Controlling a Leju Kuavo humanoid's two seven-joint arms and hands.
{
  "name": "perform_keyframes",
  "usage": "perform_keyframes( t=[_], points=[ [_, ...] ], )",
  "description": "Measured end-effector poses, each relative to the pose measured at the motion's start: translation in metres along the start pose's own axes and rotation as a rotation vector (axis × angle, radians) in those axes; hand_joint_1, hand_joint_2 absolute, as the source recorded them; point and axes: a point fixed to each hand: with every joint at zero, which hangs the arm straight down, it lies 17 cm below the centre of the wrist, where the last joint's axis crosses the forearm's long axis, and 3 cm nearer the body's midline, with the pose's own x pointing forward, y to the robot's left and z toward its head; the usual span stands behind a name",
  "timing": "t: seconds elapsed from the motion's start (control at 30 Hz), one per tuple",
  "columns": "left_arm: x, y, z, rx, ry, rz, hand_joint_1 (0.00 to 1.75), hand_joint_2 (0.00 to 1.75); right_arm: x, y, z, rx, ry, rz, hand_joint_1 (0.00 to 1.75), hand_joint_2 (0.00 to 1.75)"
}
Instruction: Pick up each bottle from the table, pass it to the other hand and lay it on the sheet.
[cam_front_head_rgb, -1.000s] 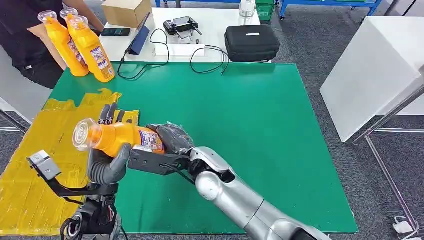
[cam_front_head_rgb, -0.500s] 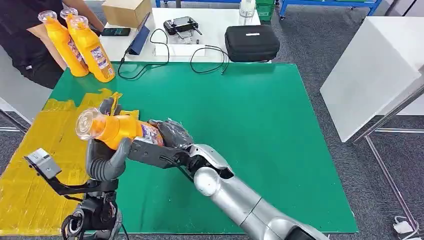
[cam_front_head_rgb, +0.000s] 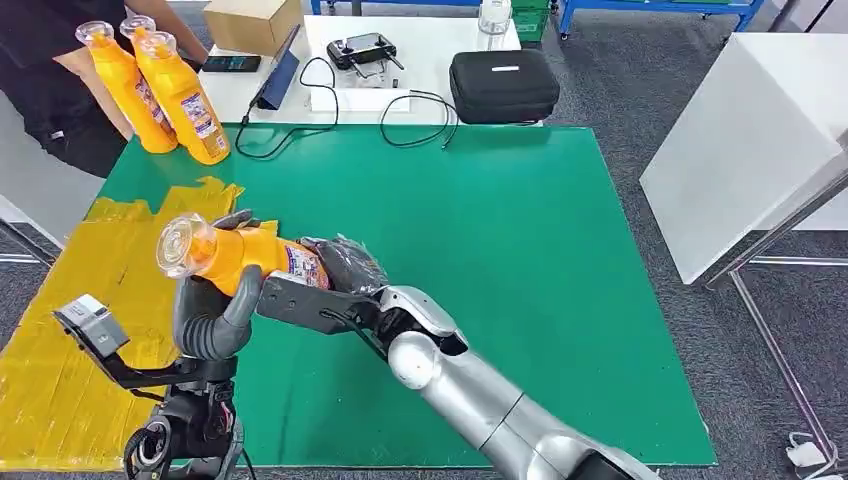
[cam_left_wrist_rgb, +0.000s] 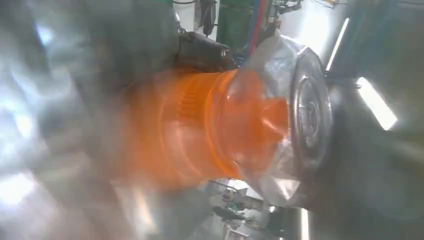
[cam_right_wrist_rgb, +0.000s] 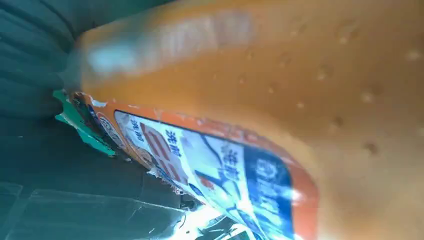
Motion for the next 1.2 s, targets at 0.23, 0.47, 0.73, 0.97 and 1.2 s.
perform_keyframes(
  t=[0.23,0.47,0.73,0.97,1.2],
  points=[
    [0.0000,0.0001,0.0001,0.000,0.000,-0.001,1.75,1.75,-0.0003,0.0000,0.0000,0.000,0.000,0.003,1.75,1.75],
    [0.0000,0.0000,0.0001,-0.001,0.000,-0.001,1.75,1.75,-0.0001,0.0000,0.0000,0.000,0.000,0.003,1.75,1.75],
    [0.0000,0.0000,0.0001,-0.001,0.000,-0.001,1.75,1.75,-0.0001,0.0000,0.0000,0.000,0.000,0.003,1.75,1.75],
    [0.0005,-0.0003,0.0003,-0.002,-0.004,-0.001,1.75,1.75,0.0000,-0.0010,-0.0004,-0.004,-0.001,0.010,0.03,1.75],
    [0.0011,-0.0017,0.0015,-0.016,-0.017,0.006,1.75,1.75,-0.0027,-0.0050,0.0014,-0.058,-0.008,0.008,0.00,0.00]
  ],
)
